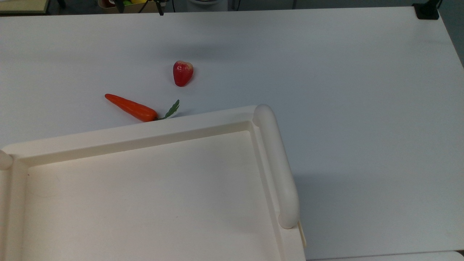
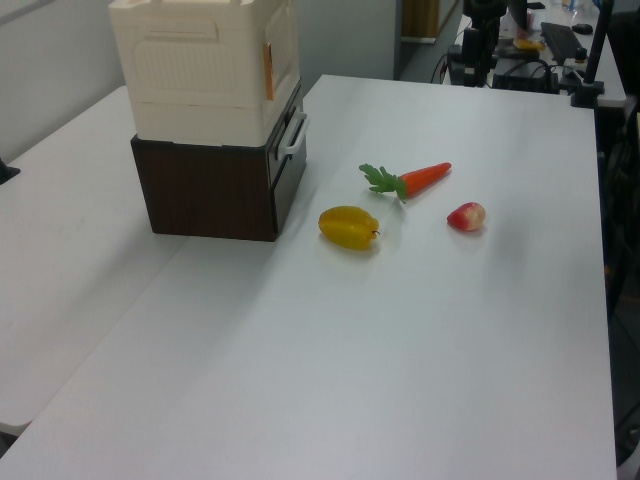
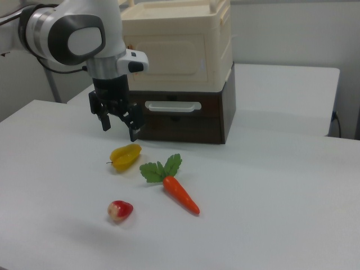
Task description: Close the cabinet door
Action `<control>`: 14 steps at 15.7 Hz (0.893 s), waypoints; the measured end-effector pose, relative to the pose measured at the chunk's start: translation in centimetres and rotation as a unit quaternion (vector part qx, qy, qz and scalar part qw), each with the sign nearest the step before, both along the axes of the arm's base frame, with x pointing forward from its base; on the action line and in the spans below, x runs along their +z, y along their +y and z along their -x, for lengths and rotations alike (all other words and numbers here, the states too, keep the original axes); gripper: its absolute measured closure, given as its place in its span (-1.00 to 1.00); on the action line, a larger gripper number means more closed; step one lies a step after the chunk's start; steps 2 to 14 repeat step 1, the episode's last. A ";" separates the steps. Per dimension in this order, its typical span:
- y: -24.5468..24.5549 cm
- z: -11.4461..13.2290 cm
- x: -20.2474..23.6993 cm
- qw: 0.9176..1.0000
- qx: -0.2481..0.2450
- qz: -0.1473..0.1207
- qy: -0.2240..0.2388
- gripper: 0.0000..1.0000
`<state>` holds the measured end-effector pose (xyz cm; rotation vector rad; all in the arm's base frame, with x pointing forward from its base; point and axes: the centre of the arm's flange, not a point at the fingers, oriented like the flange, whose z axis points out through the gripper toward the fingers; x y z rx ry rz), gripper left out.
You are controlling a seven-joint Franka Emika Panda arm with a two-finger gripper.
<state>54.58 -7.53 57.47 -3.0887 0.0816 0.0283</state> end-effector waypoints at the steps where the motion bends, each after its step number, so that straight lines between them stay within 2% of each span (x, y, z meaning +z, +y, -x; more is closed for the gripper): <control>1: -0.1 0.0 0.2 1.000 0.000 0.000 -0.001 -1.00; 14: -0.1 0.0 0.2 1.000 0.000 0.000 -0.001 -1.00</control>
